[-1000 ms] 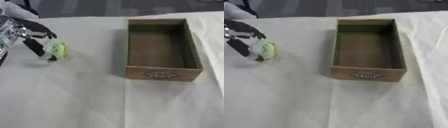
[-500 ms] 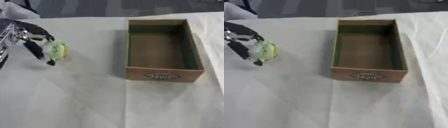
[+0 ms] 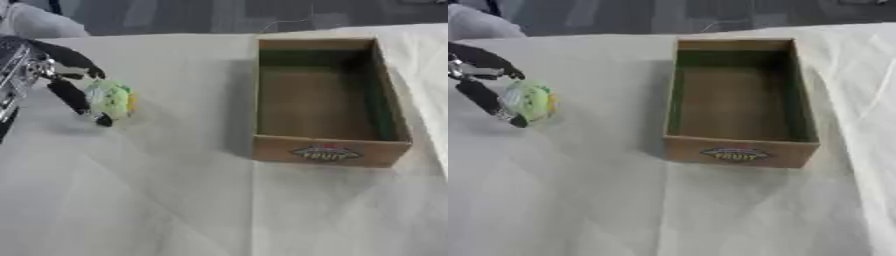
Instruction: Pick up objects on the table and place them in the box.
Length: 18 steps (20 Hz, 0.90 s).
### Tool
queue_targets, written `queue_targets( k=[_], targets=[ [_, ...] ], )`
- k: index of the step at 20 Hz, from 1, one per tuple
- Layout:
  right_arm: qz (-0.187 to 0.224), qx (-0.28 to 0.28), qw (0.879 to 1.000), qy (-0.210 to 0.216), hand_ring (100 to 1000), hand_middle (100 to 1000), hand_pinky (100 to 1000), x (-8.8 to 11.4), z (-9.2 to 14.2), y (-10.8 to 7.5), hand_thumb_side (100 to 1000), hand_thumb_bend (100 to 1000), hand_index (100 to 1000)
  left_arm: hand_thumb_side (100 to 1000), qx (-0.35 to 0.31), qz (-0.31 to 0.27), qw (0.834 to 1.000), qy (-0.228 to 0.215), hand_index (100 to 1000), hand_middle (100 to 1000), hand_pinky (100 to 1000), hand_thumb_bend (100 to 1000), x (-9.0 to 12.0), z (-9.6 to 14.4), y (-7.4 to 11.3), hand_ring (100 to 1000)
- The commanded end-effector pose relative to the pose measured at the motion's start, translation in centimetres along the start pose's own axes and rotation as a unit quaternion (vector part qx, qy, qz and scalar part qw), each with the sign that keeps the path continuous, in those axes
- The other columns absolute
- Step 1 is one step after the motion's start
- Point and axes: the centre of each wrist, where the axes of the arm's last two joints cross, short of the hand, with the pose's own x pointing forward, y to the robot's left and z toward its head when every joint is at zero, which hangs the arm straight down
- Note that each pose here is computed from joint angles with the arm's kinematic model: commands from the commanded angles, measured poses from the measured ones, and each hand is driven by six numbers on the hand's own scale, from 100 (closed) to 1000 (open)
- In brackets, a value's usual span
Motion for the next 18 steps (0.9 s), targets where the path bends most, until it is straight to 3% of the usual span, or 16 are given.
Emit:
queue_targets(
  k=[1, 12, 18],
  targets=[
    [0.002, -0.001, 1.000, -0.020, 824, 712, 776, 0.45, -0.90, -0.41, 1000, 100, 732, 815, 0.016, -0.002, 1.000, 0.018, 1000, 890, 722, 732, -1.11, 0.97, 1.00, 893],
    [0.001, -0.001, 1.000, -0.021, 825, 711, 776, 0.50, -0.96, -0.36, 1000, 100, 731, 818, 0.014, -0.008, 1.000, 0.020, 1000, 870, 717, 719, -1.16, 0.22, 0.51, 884],
    [0.000, 0.000, 1.000, -0.022, 826, 710, 776, 0.51, -0.99, -0.36, 1000, 100, 730, 825, 0.019, -0.019, 0.999, 0.026, 1000, 811, 702, 621, -1.04, 0.02, 0.53, 855]
  ],
)
